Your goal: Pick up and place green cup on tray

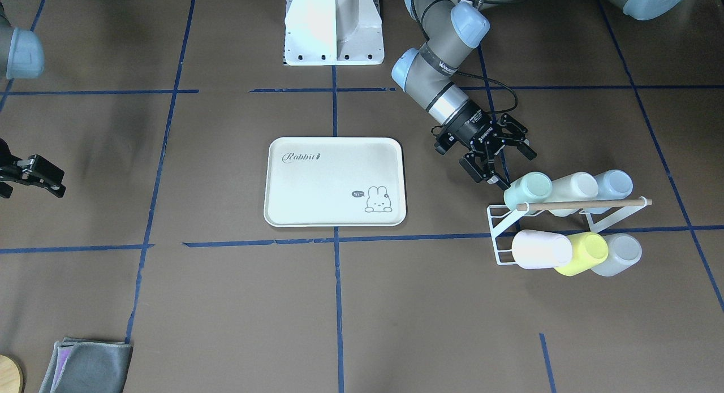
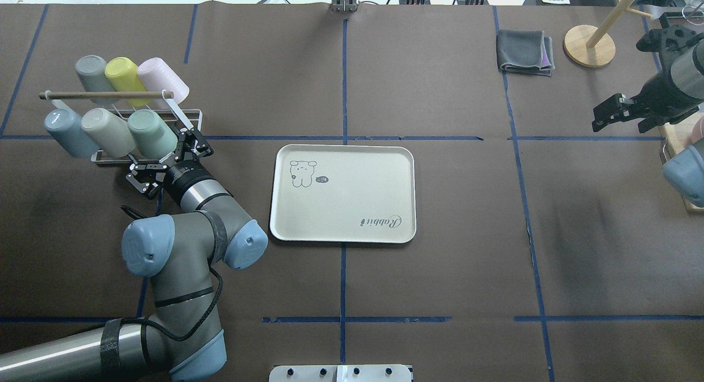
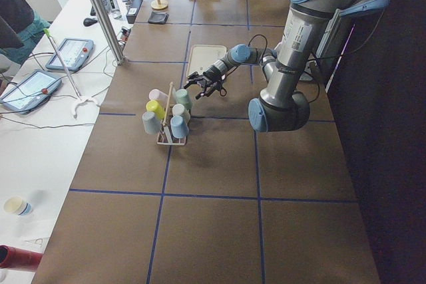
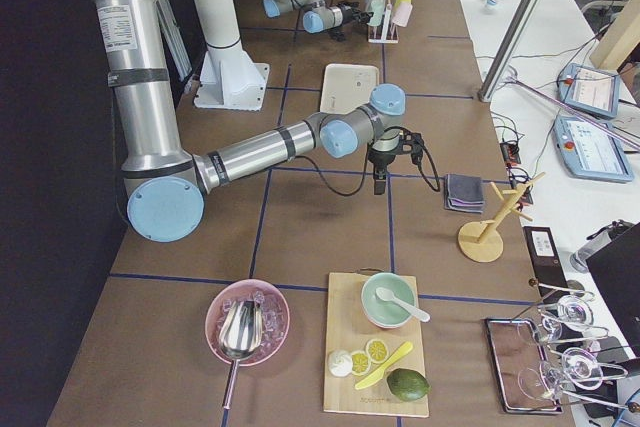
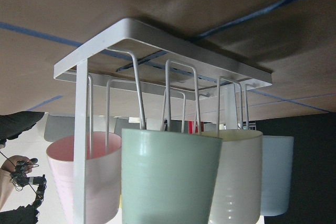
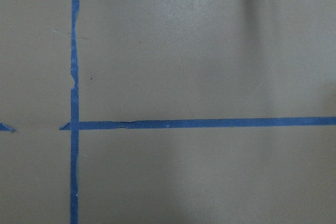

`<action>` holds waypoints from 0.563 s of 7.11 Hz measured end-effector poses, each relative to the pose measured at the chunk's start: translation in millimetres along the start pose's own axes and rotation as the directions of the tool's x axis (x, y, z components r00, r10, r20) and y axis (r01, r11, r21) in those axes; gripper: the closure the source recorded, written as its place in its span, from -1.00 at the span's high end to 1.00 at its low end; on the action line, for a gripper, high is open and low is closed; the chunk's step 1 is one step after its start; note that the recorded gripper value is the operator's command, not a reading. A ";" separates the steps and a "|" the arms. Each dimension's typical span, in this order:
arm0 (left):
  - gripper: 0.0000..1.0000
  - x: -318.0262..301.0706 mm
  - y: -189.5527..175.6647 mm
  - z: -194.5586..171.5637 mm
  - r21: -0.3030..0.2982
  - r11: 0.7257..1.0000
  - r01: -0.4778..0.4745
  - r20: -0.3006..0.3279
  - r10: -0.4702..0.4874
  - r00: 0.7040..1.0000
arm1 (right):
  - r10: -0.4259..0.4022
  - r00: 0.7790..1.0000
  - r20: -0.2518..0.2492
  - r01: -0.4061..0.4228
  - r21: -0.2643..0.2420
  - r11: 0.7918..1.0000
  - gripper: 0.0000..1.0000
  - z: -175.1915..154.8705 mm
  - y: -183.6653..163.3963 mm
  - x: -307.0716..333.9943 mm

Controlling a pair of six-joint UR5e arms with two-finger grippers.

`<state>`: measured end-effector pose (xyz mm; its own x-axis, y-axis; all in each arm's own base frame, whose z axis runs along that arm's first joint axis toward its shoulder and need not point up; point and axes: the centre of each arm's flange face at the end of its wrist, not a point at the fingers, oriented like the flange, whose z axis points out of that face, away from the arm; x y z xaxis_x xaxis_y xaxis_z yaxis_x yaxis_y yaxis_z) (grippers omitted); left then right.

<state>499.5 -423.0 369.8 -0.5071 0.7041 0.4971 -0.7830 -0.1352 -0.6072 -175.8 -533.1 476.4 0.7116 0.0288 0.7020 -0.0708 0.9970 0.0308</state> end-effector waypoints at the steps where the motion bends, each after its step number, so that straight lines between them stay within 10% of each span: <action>1: 1.00 -4.0 3.3 9.9 -0.015 1.000 0.006 0.004 -0.006 1.000 | 0.000 1.000 0.000 0.000 0.000 1.000 1.00 -0.1 0.0 -0.2; 4: 1.00 -11.0 -4.7 25.1 -0.040 0.999 -0.005 0.033 0.006 0.999 | -0.001 1.000 0.000 0.001 0.000 1.000 1.00 0.4 -0.1 -0.6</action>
<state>499.7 -447.6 382.8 -0.5232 0.6801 0.5135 -0.7654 -0.1102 -0.6340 -176.5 -533.3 476.3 0.7115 0.0274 0.7022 -0.0699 0.9970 0.0320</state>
